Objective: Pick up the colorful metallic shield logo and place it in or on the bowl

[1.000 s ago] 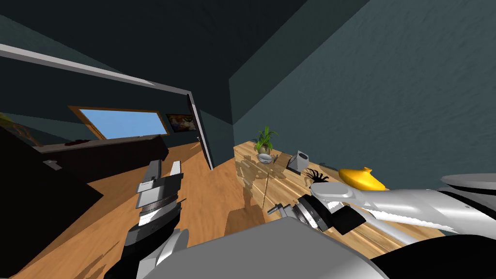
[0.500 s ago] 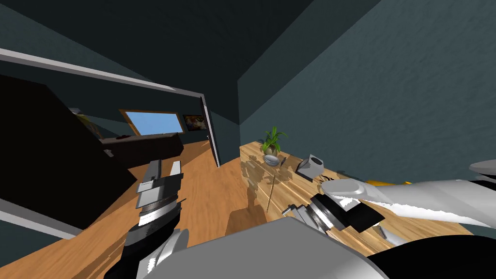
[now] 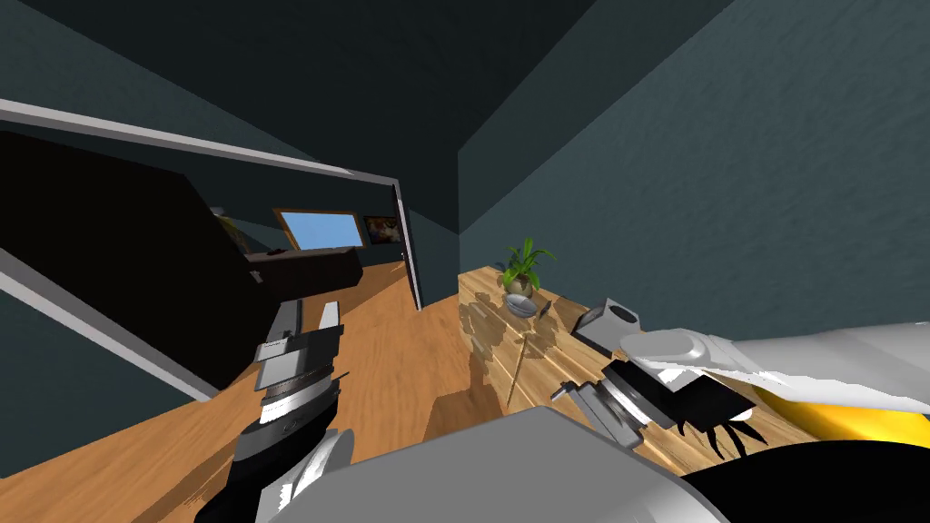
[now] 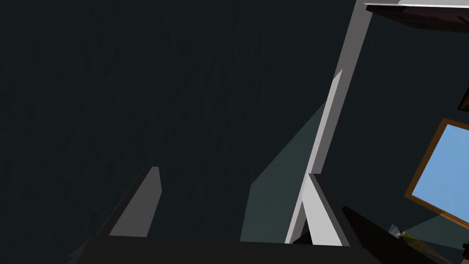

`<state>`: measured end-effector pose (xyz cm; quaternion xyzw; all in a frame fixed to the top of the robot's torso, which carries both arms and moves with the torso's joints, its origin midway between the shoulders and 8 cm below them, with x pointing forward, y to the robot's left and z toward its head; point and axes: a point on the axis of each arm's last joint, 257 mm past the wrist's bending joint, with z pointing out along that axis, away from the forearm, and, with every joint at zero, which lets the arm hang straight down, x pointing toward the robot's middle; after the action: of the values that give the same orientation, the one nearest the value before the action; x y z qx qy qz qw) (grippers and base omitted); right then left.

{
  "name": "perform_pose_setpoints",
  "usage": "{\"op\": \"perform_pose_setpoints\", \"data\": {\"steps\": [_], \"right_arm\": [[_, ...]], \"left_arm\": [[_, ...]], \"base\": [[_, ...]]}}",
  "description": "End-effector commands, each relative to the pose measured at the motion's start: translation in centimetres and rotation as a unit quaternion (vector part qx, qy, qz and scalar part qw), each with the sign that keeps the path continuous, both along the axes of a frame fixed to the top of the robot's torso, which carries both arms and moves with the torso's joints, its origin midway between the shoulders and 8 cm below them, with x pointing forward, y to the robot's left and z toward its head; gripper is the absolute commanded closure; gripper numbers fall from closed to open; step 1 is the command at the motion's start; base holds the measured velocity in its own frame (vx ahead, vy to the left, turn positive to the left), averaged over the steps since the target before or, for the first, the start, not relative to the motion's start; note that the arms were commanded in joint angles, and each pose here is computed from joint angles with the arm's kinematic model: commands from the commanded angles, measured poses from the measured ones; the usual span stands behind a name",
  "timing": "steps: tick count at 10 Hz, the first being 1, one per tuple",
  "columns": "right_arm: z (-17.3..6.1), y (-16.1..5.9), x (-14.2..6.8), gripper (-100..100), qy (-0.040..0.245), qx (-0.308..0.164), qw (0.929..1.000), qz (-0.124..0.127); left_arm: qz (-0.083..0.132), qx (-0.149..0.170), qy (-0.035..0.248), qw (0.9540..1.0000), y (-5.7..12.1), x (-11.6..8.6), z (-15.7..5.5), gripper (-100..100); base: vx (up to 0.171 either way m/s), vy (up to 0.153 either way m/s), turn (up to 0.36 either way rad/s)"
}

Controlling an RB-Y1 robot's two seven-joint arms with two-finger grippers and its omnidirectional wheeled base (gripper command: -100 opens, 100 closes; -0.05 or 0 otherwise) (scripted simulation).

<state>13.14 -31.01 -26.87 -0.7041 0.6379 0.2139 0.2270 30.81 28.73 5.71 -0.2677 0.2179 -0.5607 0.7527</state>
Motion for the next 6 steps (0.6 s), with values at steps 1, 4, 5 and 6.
{"op": "perform_pose_setpoints", "data": {"steps": [1, 4, 5, 6], "right_arm": [[-0.2, -3.5, -0.6, -100, 0.000, -0.037, 0.9993, -0.006], [0.7, -8.4, -1.2, -100, -0.002, -0.095, 0.9954, -0.014], [1.1, -11.3, -1.8, -100, -0.002, -0.125, 0.9920, -0.019], [1.4, -11.9, -1.8, -100, -0.003, -0.133, 0.9910, -0.020]], "left_arm": [[0.000, 0.000, 0.000, 1.0000, 0.0, 0.0, 0.0, 0], [0.000, 0.000, 0.000, 1.0000, 0.0, 0.0, 0.0, 0], [0.000, 0.000, 0.000, 1.0000, 0.0, 0.0, 0.0, 0], [0.000, 0.000, 0.000, 1.0000, 0.0, 0.0, 0.0, 0]], "base": [[0.049, -0.016, 0.274], [0.059, -0.030, 0.209], [0.069, -0.035, 0.260], [0.068, -0.031, 0.158]]}}
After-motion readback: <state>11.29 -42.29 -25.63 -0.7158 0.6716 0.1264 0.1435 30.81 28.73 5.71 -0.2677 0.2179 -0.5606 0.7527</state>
